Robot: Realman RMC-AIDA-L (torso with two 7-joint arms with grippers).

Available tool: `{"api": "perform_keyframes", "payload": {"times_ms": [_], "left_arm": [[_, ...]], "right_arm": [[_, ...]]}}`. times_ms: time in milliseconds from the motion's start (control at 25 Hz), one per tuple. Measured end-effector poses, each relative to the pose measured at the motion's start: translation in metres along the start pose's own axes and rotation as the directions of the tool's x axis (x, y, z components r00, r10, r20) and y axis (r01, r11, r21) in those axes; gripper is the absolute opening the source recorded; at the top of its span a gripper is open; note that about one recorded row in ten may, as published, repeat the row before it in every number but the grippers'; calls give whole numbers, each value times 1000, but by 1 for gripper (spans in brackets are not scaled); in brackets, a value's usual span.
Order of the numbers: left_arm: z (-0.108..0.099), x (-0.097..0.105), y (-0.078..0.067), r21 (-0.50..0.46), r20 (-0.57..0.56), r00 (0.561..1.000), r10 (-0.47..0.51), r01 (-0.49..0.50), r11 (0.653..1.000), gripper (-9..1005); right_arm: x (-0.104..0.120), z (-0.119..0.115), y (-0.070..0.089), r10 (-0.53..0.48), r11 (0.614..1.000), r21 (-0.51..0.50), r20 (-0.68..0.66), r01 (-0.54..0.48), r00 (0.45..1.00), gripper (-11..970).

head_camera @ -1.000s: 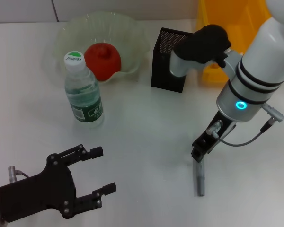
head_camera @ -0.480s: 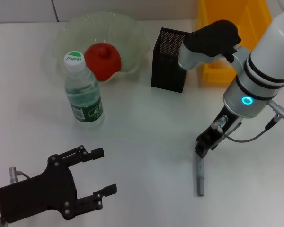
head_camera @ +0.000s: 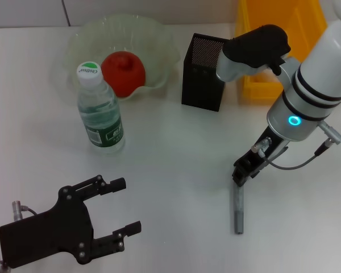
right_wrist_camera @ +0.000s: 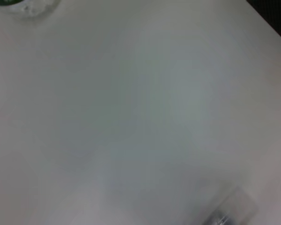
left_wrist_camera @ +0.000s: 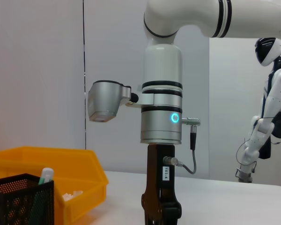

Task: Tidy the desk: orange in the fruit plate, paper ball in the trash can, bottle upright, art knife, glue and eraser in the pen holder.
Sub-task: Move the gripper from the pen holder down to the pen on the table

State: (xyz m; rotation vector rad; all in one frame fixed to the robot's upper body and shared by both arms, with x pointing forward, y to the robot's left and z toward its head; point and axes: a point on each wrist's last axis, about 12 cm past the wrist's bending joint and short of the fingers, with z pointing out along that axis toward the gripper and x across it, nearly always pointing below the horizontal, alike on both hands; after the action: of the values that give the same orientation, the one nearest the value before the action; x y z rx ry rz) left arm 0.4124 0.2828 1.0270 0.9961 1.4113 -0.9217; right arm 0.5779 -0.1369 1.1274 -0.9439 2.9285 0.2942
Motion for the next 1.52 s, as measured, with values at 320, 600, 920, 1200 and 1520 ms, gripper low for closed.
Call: {"api": "perform_keyframes", "payload": {"times_ms": [320, 600, 920, 1200, 1520], "left_arm": [[0, 0, 0, 1, 1, 1000, 0, 0, 1000, 736], [1, 0, -1, 4, 2, 1000, -1, 1, 1000, 735], [1, 0, -1, 5, 2, 1000, 0, 0, 1000, 735], [1, 0, 0, 3, -1, 1000, 2, -2, 1000, 735], [1, 0, 0, 3, -1, 1000, 2, -2, 1000, 735]], "right_arm": [[-2, 0, 2, -4, 1000, -4, 15, 4, 1000, 426], [-3, -4, 6, -31, 1000, 0, 22, 31, 999, 449], [-2, -4, 8, -35, 999, -6, 21, 35, 999, 467], [-3, 0, 9, -36, 999, -8, 13, 36, 999, 467], [-4, 5, 10, -44, 999, -5, 3, 44, 999, 466]]}}
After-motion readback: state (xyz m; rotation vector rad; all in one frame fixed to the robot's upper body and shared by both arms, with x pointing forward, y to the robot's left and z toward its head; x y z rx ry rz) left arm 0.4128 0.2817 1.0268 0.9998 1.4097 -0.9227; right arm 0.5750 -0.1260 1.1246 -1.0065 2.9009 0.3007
